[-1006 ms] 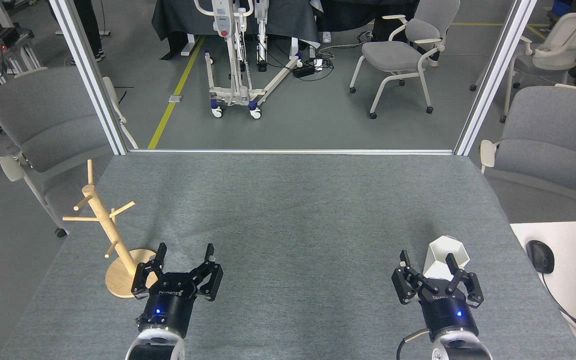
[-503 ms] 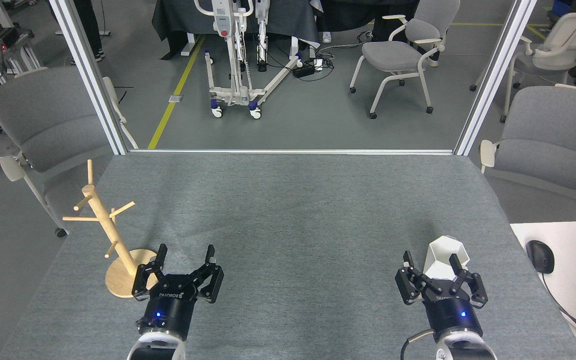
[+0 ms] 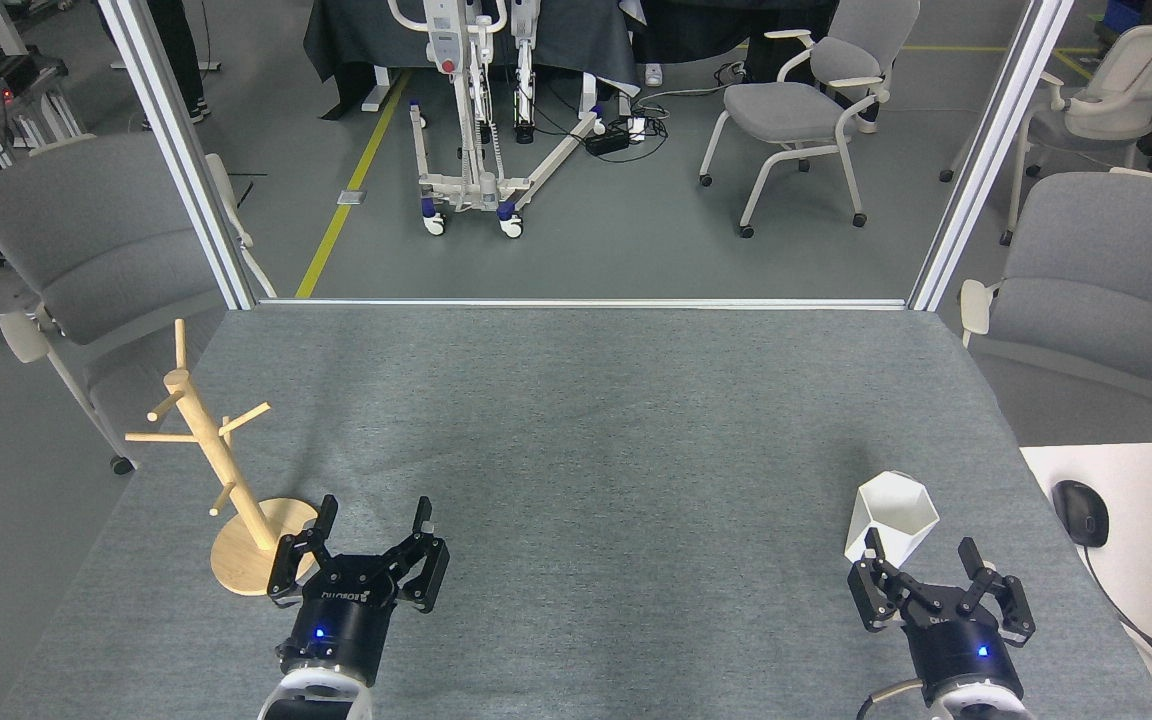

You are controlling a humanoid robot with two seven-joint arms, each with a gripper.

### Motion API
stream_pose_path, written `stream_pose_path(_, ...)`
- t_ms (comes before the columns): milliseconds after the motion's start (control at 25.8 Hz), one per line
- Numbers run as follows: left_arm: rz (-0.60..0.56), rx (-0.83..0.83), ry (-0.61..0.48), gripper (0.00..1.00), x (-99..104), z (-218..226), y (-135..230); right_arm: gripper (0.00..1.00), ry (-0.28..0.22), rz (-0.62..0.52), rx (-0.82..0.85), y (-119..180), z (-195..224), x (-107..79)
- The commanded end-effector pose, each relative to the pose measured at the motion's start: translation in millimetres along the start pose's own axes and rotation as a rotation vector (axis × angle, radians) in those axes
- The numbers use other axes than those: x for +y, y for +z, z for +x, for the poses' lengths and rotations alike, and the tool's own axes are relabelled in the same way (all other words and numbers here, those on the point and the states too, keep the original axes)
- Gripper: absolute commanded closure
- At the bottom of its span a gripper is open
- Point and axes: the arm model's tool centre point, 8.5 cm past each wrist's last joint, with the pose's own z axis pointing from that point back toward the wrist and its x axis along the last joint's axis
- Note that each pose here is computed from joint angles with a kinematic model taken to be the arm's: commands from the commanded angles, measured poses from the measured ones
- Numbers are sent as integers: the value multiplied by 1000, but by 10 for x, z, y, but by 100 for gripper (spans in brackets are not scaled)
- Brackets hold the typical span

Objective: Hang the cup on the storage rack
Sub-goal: 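Lower the right gripper around the white hexagonal cup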

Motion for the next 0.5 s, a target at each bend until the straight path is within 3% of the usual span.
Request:
stream_pose_path(0, -3, 1, -1, 1, -6, 0, -6, 0, 17, 54, 16, -76, -151, 144)
stream_pose_path(116, -7, 4, 1, 1, -22, 3, -14, 0, 14, 52, 18, -229, -146, 94)
stream_pose_path(465, -35, 6, 4, 1, -117, 9, -27, 0, 9, 60, 25, -237, -152, 176)
